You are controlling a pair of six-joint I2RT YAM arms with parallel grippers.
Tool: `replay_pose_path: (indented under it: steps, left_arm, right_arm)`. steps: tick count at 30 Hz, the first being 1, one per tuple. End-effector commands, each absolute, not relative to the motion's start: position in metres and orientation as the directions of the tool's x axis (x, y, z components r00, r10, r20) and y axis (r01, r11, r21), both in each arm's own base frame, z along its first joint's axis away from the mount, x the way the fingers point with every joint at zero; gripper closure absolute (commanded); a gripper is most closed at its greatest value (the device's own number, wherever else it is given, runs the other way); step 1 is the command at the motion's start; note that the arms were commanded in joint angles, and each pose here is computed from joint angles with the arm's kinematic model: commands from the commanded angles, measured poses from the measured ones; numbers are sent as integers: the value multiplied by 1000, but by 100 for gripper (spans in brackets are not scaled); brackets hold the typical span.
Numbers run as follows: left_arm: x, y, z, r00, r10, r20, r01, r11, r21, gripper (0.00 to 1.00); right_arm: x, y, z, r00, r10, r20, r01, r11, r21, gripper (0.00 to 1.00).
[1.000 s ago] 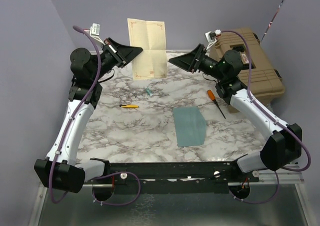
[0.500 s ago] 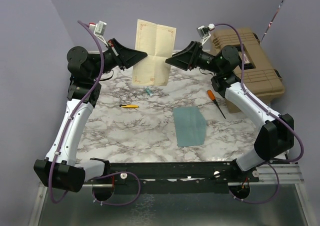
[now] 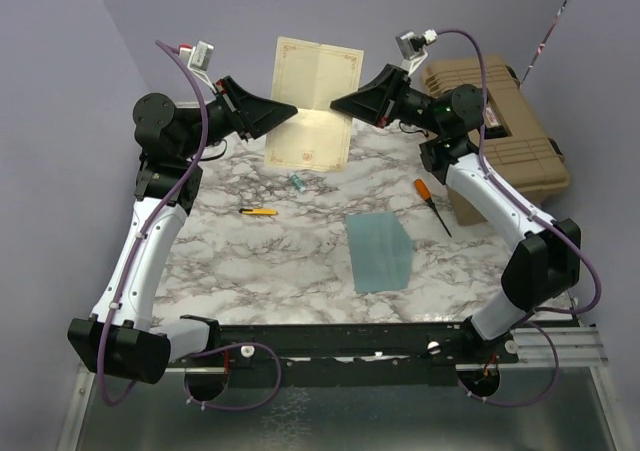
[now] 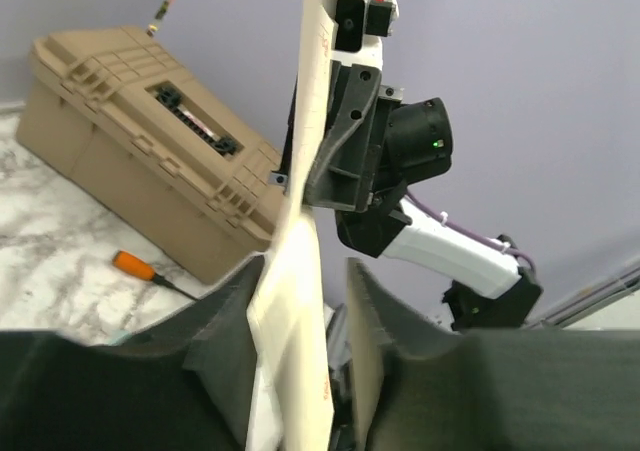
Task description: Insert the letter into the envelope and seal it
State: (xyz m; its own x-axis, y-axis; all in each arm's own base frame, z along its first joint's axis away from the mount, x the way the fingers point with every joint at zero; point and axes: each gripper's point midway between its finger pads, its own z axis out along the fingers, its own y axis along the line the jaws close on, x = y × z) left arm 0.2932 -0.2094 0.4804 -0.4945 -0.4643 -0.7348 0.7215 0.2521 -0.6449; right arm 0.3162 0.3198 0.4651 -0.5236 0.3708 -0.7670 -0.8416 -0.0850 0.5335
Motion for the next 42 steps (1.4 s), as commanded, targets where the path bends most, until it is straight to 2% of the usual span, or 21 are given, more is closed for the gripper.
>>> replay_pose_path:
  steps: [1,4,8,14,18,21,24,25,26,29,30,32,37,42]
  left_arm:
    - [282,-207,488,-479,-468,-742,741,237,-628,52]
    - [282,-207,483,-487,-469,-737,733,240,-637,52]
    - [283,-207,475,-502,-471,-725,718,240,-653,62]
    - [289,-206,471,-522,-497,-693,688,234,-687,100]
    - [304,-206,465,-577,-536,-616,613,215,-761,100]
    - [316,-207,450,-629,-555,-545,528,210,-823,100]
    - [324,-207,438,-656,-567,-499,468,214,-858,100]
    - [326,-207,435,-662,-573,-484,452,210,-867,100]
    - [329,-207,433,-668,-576,-470,437,207,-875,100]
    - [335,-206,427,-671,-588,-452,413,209,-886,100]
    - [336,-206,425,-669,-591,-451,409,214,-887,100]
    - [339,-206,421,-669,-595,-447,401,218,-890,100]
    - [342,-205,422,-642,-601,-477,432,231,-872,100]
    - [346,-201,427,-588,-605,-537,479,275,-834,100]
  right_arm:
    - [321,312,485,-430,429,-795,-879,4,477,100]
    - [325,308,489,-395,446,-803,-884,53,464,100]
    - [325,305,492,-379,464,-800,-884,74,462,100]
    - [315,307,492,-341,430,-836,-915,53,400,100]
    - [302,305,482,-200,352,-914,-966,84,243,100]
    - [304,300,471,-31,268,-963,-983,169,78,100]
    - [312,293,461,76,188,-979,-966,257,-25,99]
    - [313,291,460,103,171,-980,-960,274,-53,97]
    - [313,289,459,124,156,-980,-956,285,-75,89]
    - [312,288,456,140,119,-983,-952,288,-101,61]
    - [312,288,456,134,112,-985,-954,283,-97,49]
    - [309,289,455,107,106,-989,-961,266,-76,38]
    - [295,296,445,-26,79,-997,-986,165,39,35]
    - [262,296,441,-152,56,-987,-988,12,153,31]
